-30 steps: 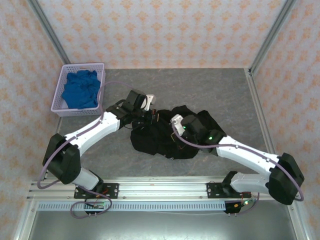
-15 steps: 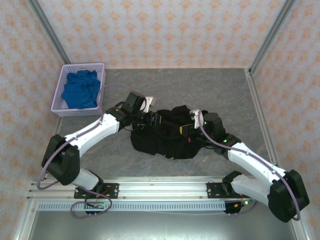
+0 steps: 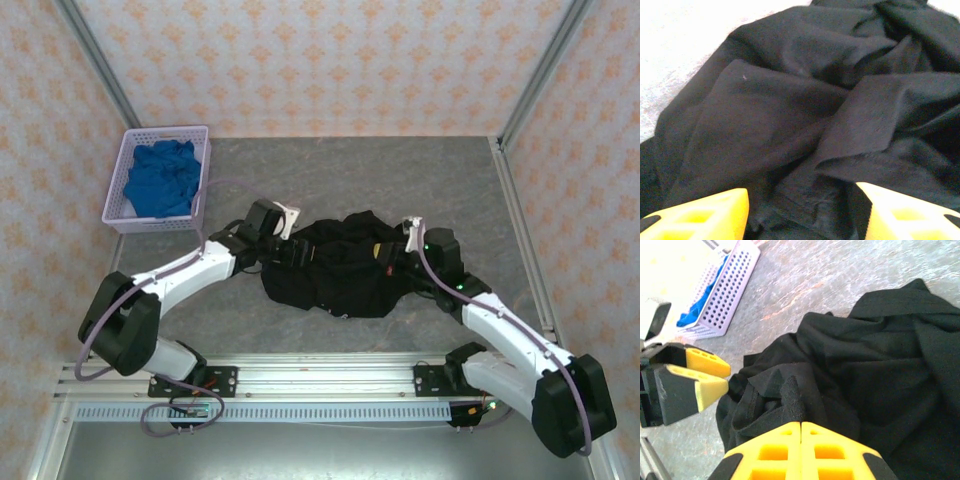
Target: Fold the inside-out t-shirt
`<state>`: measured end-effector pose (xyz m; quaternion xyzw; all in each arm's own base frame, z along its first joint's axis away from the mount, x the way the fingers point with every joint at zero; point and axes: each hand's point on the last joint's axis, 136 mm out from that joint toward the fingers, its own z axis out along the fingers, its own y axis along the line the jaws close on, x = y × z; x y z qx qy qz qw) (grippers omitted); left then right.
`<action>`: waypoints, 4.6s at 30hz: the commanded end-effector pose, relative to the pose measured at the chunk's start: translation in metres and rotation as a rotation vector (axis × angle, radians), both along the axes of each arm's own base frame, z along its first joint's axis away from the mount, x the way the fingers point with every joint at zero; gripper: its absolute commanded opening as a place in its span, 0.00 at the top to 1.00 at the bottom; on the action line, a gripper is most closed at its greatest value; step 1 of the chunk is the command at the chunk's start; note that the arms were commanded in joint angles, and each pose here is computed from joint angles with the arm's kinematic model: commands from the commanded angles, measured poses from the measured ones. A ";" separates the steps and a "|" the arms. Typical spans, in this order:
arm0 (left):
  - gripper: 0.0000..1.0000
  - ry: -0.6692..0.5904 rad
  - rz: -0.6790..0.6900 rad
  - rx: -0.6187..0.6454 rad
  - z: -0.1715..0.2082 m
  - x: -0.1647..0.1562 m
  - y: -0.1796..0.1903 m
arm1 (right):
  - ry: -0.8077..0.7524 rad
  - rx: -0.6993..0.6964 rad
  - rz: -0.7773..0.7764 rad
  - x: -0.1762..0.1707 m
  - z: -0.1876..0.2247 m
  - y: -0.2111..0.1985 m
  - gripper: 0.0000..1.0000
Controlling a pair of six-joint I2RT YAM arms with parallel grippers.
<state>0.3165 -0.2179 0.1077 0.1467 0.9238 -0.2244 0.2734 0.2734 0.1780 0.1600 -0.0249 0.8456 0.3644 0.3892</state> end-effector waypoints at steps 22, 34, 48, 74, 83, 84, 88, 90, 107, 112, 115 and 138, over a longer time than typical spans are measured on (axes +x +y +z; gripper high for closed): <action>0.45 -0.047 -0.284 0.142 -0.015 0.039 -0.039 | 0.007 0.007 -0.148 0.016 0.003 -0.022 1.00; 0.44 -0.028 -0.421 0.090 -0.014 0.042 -0.070 | 0.006 0.001 -0.149 0.017 0.003 -0.023 1.00; 0.39 -0.008 -0.531 0.037 -0.004 0.040 -0.089 | 0.013 0.000 -0.143 0.016 0.001 -0.022 1.00; 0.27 0.060 -0.650 -0.026 0.004 0.042 -0.084 | 0.003 -0.005 -0.136 0.019 0.006 -0.020 1.00; 0.26 0.108 -0.653 -0.055 -0.007 0.053 -0.095 | 0.008 0.001 -0.130 0.019 0.005 -0.019 1.00; 0.26 0.113 -0.658 -0.061 -0.007 0.052 -0.096 | 0.007 0.000 -0.132 0.020 0.005 -0.019 1.00; 0.34 0.133 -0.667 -0.086 -0.009 0.050 -0.100 | 0.005 -0.003 -0.134 0.020 0.005 -0.019 1.00; 0.41 0.142 -0.668 -0.091 -0.010 0.049 -0.101 | 0.009 -0.005 -0.135 0.020 0.004 -0.020 1.00; 0.99 0.025 -0.561 -0.081 0.027 0.065 -0.090 | -0.006 -0.019 -0.138 0.020 0.007 -0.022 1.00; 1.00 -0.117 -0.383 -0.154 0.080 0.076 -0.068 | -0.057 -0.038 -0.160 0.025 0.027 -0.026 1.00; 1.00 -0.144 -0.266 -0.159 0.096 0.073 -0.053 | -0.104 -0.024 -0.147 0.032 0.044 -0.019 1.00; 1.00 -0.162 0.527 0.048 0.154 0.021 0.144 | 0.123 -0.517 -0.375 0.036 0.040 -0.086 0.47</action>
